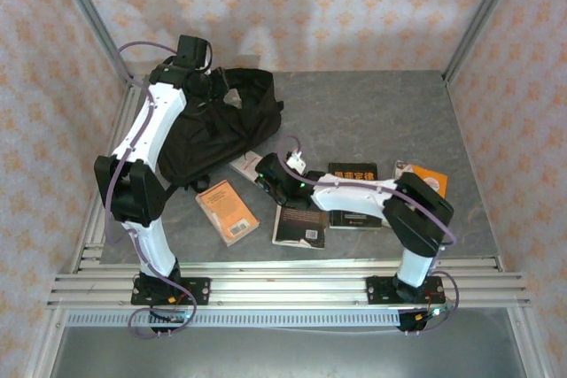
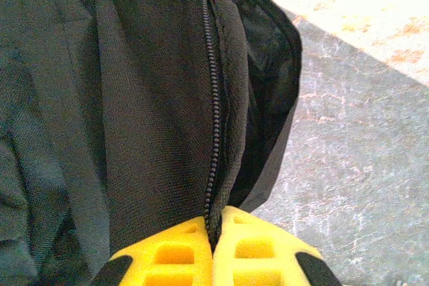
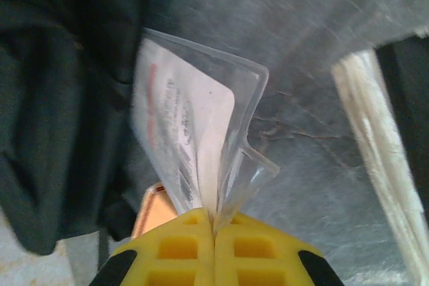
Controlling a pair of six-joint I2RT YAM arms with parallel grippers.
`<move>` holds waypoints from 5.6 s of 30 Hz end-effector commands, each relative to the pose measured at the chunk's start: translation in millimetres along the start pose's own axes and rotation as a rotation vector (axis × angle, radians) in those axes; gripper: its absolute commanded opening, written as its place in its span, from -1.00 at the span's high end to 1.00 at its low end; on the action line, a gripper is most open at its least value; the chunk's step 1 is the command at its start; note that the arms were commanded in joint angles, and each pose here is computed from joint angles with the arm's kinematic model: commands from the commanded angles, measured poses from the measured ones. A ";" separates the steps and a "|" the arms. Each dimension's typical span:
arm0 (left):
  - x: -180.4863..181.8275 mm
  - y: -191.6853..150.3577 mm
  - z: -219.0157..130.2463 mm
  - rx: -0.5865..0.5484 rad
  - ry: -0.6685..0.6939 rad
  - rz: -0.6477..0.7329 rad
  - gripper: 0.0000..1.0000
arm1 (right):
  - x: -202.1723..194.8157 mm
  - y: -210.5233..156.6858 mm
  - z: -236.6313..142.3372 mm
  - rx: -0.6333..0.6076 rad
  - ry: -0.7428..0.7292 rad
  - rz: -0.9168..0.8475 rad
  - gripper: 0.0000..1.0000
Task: Pack the student bag
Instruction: Pick up the loose stationery at the center of the table, then place the loose stationery in the student bag, then close the student bag at the top-left of the table, then pick up the book from the bottom-center of the table.
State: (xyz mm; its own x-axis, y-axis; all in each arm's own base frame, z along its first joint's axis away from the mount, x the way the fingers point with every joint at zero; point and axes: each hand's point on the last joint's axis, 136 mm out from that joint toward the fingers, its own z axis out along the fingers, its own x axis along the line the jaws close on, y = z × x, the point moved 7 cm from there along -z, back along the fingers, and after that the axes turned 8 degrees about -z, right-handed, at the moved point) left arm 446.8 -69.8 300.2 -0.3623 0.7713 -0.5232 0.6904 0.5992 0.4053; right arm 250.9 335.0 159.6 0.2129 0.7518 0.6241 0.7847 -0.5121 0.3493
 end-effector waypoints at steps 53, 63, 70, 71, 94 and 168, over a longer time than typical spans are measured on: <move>-61.8 -41.1 -130.3 0.005 -0.172 0.151 1.00 | 69.0 136.8 -146.8 -0.011 0.405 -0.443 1.00; -66.7 -39.7 -129.9 0.009 -0.196 0.144 1.00 | 57.4 113.6 -114.8 0.141 0.535 -0.229 1.00; -68.2 -39.8 -132.6 0.008 -0.208 0.143 1.00 | 66.4 108.7 -81.2 0.207 0.609 -0.162 1.00; -67.4 -39.8 -132.9 0.007 -0.207 0.143 1.00 | 69.0 109.6 -79.1 0.209 0.617 -0.158 1.00; -69.1 -41.3 -124.8 0.028 -0.221 0.142 1.00 | 84.0 53.5 67.8 0.358 0.142 -0.384 0.43; 190.6 -231.5 -37.0 0.155 0.203 -0.303 -0.12 | 10.1 -23.2 24.5 0.554 0.053 -0.726 -0.34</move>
State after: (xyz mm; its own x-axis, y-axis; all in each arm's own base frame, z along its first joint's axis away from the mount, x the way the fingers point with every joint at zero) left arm 182.9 -53.6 133.0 -0.6745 0.6536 -0.3434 0.6648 0.7399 0.1025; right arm 244.8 347.5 143.3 -0.4822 0.8052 0.3452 0.8677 0.3846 0.3149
